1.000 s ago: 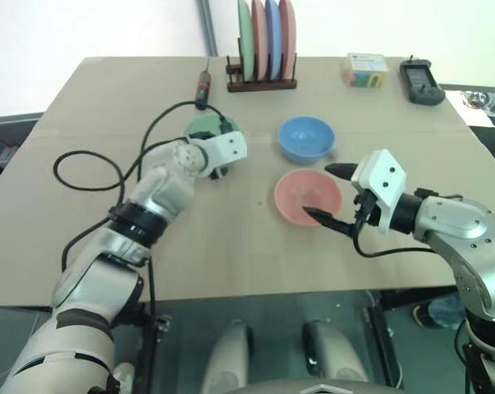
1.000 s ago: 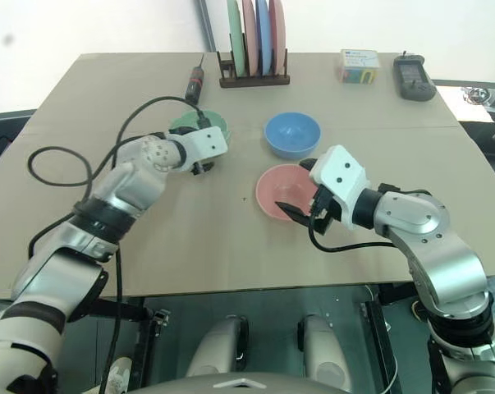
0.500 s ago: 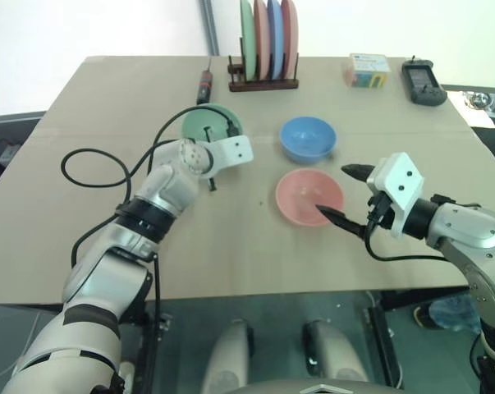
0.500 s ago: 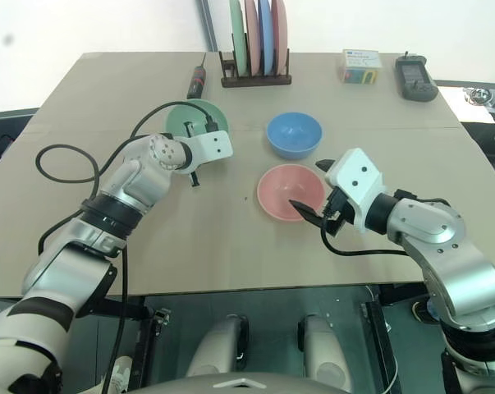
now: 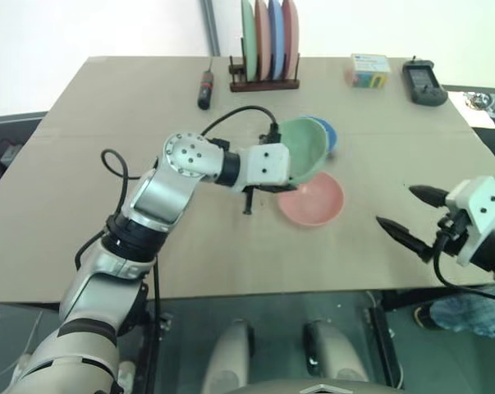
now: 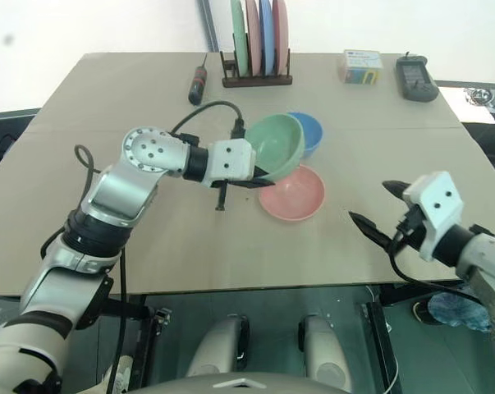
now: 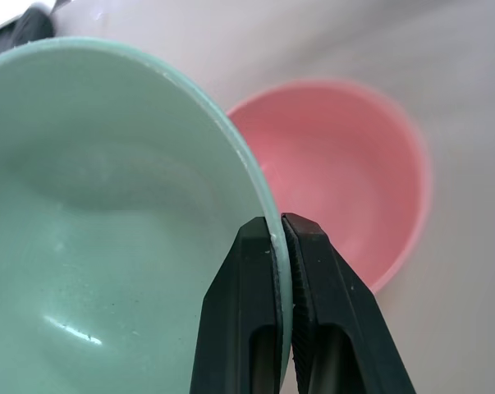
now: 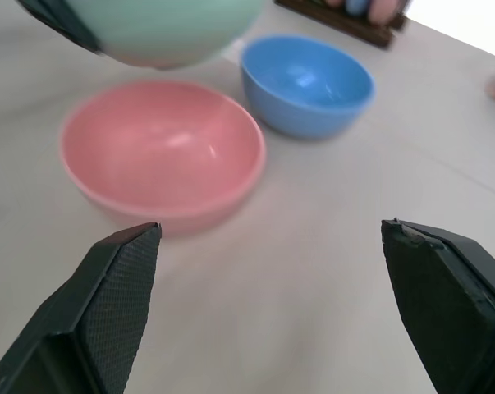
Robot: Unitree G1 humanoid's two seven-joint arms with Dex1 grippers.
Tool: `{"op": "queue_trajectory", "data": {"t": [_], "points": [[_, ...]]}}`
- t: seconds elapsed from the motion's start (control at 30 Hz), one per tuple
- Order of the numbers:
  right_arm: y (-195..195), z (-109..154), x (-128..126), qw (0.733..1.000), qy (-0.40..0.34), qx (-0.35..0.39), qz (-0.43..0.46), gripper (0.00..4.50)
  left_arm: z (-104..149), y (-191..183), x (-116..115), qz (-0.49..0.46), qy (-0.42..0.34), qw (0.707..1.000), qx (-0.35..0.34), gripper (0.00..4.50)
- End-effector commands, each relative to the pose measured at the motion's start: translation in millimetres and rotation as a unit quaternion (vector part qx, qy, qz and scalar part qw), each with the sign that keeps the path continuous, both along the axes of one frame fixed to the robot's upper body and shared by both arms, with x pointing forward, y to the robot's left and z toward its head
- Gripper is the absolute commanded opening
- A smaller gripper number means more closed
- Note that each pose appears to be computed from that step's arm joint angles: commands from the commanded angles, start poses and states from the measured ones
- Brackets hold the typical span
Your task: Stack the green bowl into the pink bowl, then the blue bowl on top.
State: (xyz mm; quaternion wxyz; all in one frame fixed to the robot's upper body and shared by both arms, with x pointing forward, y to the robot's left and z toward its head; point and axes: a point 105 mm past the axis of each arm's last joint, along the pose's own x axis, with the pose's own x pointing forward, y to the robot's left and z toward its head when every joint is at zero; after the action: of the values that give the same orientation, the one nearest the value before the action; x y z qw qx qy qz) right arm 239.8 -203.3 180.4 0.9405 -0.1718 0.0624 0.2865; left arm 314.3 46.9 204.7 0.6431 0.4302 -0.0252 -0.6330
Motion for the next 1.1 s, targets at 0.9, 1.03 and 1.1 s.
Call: {"op": "queue_trajectory", "data": {"t": [0.9, 1.03, 1.1], "points": [[34.3, 36.0, 11.0, 0.992, -0.101, 0.034, 0.067, 4.5, 31.7, 33.0, 109.0, 0.159, -0.24, 0.955, 0.068, 4.46], [20.9, 37.4, 0.8, 0.993, -0.11, 0.036, 0.029, 4.5, 26.7, 7.5, 127.6, 0.145, -0.267, 0.949, 0.086, 4.46], [18.5, 39.3, -3.5, 0.992, -0.116, 0.039, 0.018, 4.5, 20.5, 1.4, 131.9, 0.136, -0.283, 0.943, 0.106, 4.46]]}}
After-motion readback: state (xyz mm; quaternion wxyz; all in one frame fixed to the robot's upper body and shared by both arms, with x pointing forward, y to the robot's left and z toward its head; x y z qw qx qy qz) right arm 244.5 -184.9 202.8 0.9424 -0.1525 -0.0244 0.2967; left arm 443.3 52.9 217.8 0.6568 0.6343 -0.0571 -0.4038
